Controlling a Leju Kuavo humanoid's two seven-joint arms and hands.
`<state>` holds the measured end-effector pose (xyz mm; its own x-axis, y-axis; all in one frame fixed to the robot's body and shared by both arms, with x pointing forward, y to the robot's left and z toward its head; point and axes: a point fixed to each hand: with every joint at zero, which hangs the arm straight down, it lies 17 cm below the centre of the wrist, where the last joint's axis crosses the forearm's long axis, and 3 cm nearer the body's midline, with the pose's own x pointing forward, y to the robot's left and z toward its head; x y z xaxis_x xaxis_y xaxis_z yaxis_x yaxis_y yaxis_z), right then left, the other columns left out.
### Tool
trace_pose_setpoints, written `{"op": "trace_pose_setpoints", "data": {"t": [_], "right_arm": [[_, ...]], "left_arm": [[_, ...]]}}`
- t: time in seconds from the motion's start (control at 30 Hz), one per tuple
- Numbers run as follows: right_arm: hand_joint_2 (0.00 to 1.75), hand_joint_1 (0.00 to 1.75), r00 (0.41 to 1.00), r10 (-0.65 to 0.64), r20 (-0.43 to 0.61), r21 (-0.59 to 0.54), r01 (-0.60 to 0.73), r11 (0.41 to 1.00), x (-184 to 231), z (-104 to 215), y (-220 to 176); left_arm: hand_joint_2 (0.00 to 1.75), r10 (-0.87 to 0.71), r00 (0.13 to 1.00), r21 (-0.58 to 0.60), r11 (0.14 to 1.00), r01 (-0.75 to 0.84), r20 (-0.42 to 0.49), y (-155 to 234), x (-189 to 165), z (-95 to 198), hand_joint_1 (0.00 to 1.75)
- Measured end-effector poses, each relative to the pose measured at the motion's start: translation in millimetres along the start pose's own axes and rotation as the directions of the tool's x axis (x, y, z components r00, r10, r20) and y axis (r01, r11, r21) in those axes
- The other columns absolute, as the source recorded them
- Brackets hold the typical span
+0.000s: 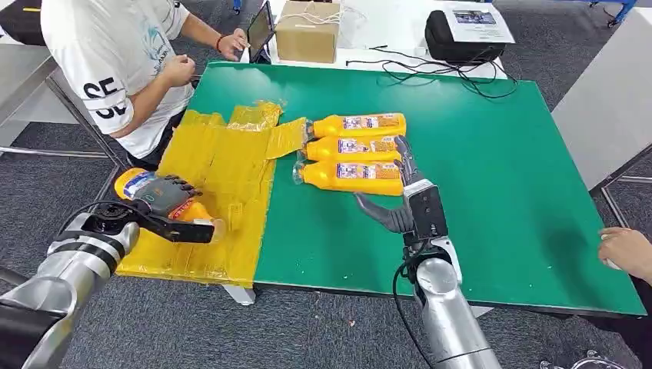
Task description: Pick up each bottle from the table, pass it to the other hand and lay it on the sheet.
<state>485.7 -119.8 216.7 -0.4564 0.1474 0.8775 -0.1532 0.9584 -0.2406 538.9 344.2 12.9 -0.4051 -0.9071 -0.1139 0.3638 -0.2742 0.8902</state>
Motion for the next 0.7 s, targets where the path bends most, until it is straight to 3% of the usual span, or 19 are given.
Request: {"op": "trace_pose_setpoints", "data": {"t": [0.7], "right_arm": [[1.75,0.00,0.999,0.012,-0.044,0.050,-0.010,0.999,-15.8,-6.3,14.0]], "left_arm": [[1.75,0.164,0.985,0.081,0.983,-0.168,0.052,-2.8,15.7,2.8,0.00]]}}
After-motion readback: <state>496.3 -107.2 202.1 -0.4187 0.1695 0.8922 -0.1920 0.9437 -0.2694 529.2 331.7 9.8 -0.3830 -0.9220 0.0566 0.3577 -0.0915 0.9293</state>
